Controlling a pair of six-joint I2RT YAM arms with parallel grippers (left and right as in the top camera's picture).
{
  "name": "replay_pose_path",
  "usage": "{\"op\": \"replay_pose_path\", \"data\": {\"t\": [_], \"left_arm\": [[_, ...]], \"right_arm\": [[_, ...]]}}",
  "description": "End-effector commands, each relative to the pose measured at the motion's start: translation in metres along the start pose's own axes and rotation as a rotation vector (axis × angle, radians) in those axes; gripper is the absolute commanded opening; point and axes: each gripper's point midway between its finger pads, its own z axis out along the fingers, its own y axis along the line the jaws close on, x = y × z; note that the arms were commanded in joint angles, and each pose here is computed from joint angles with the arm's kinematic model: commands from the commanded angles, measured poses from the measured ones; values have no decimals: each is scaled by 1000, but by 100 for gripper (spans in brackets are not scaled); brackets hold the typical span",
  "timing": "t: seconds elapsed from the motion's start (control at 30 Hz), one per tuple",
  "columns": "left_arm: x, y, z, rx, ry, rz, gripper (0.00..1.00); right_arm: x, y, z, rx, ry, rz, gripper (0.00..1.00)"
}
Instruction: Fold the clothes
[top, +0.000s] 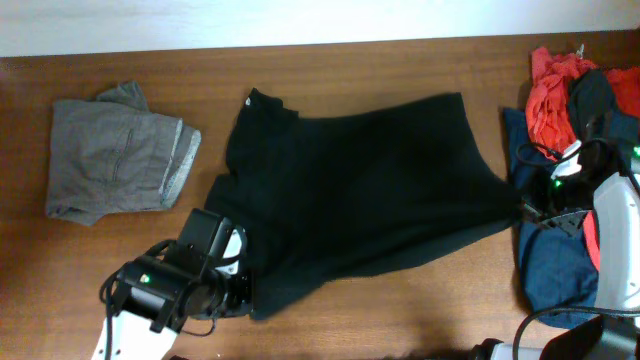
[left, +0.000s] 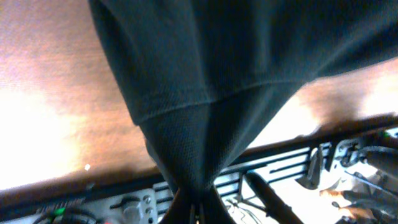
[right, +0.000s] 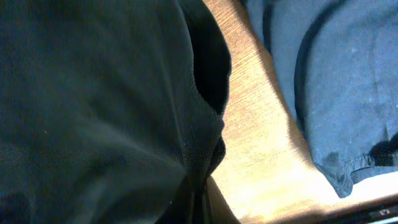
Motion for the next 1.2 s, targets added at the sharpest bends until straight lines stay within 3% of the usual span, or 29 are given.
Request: {"op": "replay_pose_path", "data": {"t": [0.0,0.17,0.37,0.67,0.93,0.97,1.03,1.07,1.1,1.17], "left_arm": [[3,12,-9,-52,-43,-58,0],[-17,15,-12,-71,-139,-54,1],[-80,14,-8,-62,-293,-34,0],[-141,21,49,-106,-263,100,0],[-182,44,68,-172,-338,68,1],[-187,45,69,-170,-352,66,4],[-200,43,67,-162,-399,85,13],[-204,41,66,-159,-415,91,25],[-212,39,62,-150,-450,95,54],[-218,40,55,-149,-469,87,62]], "right_arm": [[6,-4,-11,37,10,3,5],[4,12,-11,-50,11,-14,4],[-27,56,-10,-190,-120,-96,6],[-65,86,33,-149,-176,-100,8],[-87,89,67,-147,-173,-98,8],[-88,89,70,-146,-172,-98,8],[-92,89,74,-141,-179,-98,29],[-94,89,73,-142,-186,-99,39],[-99,89,70,-146,-204,-109,52],[-101,87,67,-145,-205,-101,54]]}}
